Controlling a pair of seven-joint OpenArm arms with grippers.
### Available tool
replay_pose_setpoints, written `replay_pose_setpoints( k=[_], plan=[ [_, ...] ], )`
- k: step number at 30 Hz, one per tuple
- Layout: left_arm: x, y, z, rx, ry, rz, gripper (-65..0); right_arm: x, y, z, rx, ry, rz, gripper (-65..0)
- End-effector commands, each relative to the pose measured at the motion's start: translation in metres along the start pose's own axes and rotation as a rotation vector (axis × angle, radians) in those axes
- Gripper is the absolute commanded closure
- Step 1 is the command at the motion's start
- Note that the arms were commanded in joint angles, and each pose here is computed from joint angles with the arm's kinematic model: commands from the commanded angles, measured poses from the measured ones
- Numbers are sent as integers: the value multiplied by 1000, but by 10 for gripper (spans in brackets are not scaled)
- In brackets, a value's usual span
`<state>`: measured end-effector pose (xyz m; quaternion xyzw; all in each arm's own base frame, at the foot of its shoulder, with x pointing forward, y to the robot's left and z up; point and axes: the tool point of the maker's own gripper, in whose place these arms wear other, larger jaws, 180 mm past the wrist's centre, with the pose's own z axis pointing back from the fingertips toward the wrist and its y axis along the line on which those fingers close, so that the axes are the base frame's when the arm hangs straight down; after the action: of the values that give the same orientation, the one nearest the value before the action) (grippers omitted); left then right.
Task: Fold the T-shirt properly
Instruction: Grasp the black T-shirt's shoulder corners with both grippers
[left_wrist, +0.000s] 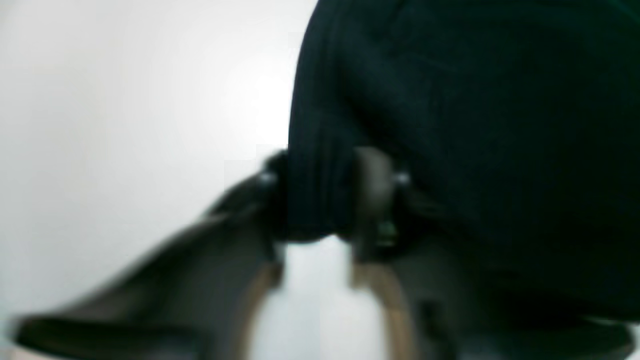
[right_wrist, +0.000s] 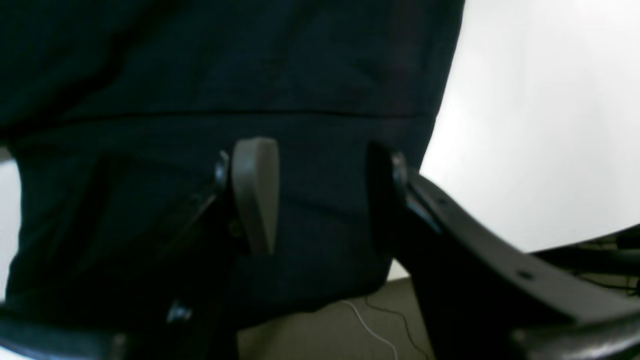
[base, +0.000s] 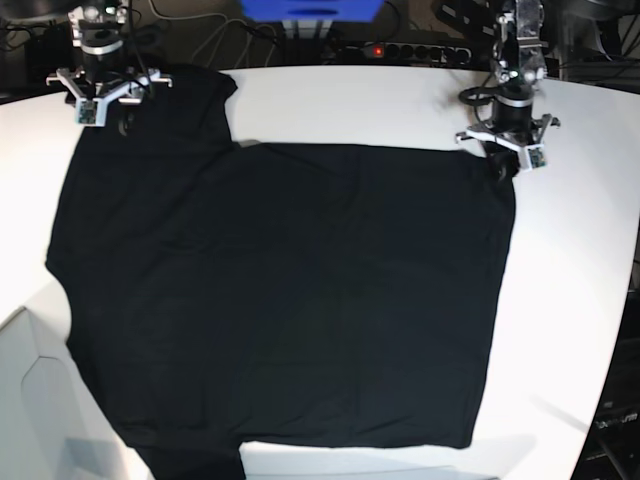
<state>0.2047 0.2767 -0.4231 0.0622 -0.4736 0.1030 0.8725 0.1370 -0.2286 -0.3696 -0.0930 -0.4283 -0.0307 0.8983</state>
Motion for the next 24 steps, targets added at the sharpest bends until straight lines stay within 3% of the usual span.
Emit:
replay_pose_setpoints(
  k=[1,2,15,18,24],
  plan=[
    [-3,3,2,5,18,-12,-33,7,-3,3,-2,-29,20,-289],
    [-4,4,3,5,19,-13,0,8,-5,2,-2,-31,27,-289],
    [10,19,32,48,-23,-7,0,1,-40,2,-88,-7,45,-293],
    [14,22,35,55,-34,-7,0,-9,-36,-7,-45,17,52,-293],
    [14,23,36,59,-32,-8,0,-31,-52,-17,-48,68,45,-294]
  ],
)
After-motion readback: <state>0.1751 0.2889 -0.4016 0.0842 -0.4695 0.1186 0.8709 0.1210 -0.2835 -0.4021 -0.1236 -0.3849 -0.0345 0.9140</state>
